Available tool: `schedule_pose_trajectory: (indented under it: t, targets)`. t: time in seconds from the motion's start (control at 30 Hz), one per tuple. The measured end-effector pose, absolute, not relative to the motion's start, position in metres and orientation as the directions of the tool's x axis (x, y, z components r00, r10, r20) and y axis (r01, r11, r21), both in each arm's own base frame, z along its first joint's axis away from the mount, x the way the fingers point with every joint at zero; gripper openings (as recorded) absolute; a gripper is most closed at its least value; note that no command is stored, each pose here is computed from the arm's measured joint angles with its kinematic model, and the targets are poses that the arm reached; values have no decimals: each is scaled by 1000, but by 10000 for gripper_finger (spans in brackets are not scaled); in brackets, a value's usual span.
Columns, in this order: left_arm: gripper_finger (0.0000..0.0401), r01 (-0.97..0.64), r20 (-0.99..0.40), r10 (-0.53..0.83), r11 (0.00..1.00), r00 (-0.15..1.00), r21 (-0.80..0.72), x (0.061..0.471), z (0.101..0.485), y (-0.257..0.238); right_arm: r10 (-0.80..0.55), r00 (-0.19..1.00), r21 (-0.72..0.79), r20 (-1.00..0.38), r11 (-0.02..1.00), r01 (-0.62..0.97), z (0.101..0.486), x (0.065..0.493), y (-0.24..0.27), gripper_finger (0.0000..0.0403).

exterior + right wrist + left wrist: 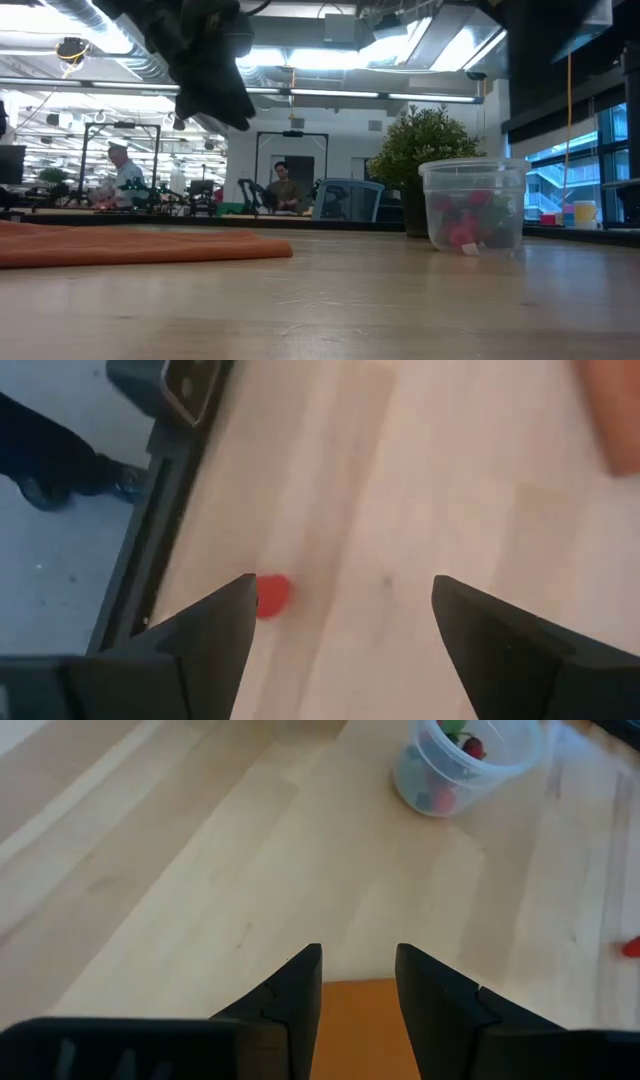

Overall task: Pick and placing Produce into tupperware
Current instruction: Put the red raspberry into the transparent container

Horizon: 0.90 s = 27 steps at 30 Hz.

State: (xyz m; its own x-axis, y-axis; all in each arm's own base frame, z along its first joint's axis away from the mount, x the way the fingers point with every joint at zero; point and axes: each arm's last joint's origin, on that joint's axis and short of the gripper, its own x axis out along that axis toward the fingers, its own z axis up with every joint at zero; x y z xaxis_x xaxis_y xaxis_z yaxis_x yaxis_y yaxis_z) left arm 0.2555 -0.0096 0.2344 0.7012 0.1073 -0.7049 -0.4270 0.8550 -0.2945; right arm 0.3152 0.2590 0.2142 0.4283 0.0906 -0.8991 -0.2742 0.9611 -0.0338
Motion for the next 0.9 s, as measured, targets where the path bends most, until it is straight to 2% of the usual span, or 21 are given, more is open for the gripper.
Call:
schedule_pose_trajectory:
  t: [0.2, 0.4, 0.6, 0.9]
  targets:
    - [121, -406, -705, 93, 866, 703, -291, 255, 234, -17, 139, 454, -20, -880, 944, -328, 190, 315, 286, 300]
    - [121, -431, -698, 131, 860, 704, -274, 255, 235, -20, 102, 441, -42, -892, 952, -305, 169, 317, 291, 298]
    - [121, -436, -698, 137, 858, 703, -271, 255, 235, -20, 62, 395, -62, -917, 954, -292, 151, 318, 291, 272]
    - [121, -436, -699, 137, 858, 702, -270, 254, 234, -20, 17, 348, -78, -937, 963, -257, 148, 314, 286, 241]
